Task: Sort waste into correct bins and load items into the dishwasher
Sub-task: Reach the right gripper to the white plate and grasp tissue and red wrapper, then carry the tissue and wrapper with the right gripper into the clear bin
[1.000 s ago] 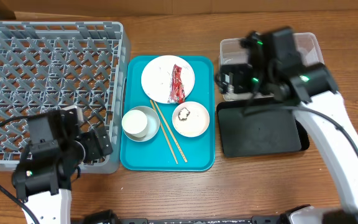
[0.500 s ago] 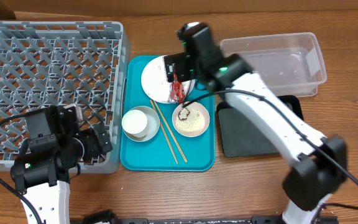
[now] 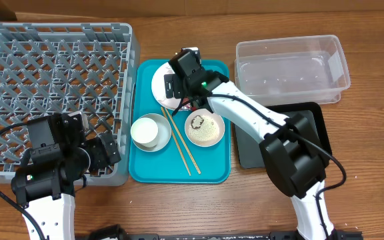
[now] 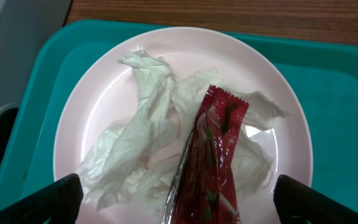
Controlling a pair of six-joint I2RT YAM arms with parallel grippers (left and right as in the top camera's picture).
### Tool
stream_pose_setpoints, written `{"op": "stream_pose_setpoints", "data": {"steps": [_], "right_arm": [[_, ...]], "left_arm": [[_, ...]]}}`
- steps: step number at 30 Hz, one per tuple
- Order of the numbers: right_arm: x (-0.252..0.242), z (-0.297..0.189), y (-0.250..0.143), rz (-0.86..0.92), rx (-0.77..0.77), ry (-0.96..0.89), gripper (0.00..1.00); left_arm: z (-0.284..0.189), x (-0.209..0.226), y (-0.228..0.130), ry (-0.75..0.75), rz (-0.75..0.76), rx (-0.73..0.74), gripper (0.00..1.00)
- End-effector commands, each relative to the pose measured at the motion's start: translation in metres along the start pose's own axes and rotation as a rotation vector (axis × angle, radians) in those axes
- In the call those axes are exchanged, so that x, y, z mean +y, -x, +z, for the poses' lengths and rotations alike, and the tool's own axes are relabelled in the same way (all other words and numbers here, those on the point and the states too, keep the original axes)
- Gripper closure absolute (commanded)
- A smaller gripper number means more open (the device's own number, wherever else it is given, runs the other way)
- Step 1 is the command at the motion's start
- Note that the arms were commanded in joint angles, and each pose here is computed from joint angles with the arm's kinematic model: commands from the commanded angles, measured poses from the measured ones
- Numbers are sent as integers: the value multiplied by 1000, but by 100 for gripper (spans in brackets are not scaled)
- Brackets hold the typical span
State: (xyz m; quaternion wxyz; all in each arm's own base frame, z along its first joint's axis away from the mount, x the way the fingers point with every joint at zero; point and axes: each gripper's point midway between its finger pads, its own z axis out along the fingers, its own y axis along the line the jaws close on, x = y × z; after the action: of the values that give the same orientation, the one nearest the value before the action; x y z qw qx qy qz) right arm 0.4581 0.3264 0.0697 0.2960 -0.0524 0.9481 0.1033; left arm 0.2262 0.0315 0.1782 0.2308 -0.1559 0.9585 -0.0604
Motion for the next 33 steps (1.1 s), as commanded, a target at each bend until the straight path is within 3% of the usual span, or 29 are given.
{"op": "stream_pose_setpoints", "data": {"steps": [1, 10, 13, 16, 21, 23, 28, 33], "right_arm": [[1, 11, 1, 65, -6, -6, 0], [5, 36, -23, 57, 61, 17, 2], [5, 36, -23, 57, 60, 17, 23], [6, 33, -21, 57, 55, 20, 52], [7, 16, 1, 58, 4, 28, 86], [7, 3, 16, 66, -33, 28, 95], [-7, -40, 52, 71, -123, 0, 96], [-52, -90, 81, 126, -181, -94, 96]], "left_arm": [[-6, -3, 7, -15, 17, -24, 0], [-6, -3, 7, -15, 18, -26, 0], [-6, -3, 9, -15, 19, -32, 0], [-6, -3, 9, -15, 19, -31, 0], [-6, -3, 9, -15, 19, -32, 0], [-6, -3, 9, -15, 19, -31, 0], [-6, -3, 9, -15, 19, -32, 0], [-6, -3, 9, -15, 19, -31, 0]]}}
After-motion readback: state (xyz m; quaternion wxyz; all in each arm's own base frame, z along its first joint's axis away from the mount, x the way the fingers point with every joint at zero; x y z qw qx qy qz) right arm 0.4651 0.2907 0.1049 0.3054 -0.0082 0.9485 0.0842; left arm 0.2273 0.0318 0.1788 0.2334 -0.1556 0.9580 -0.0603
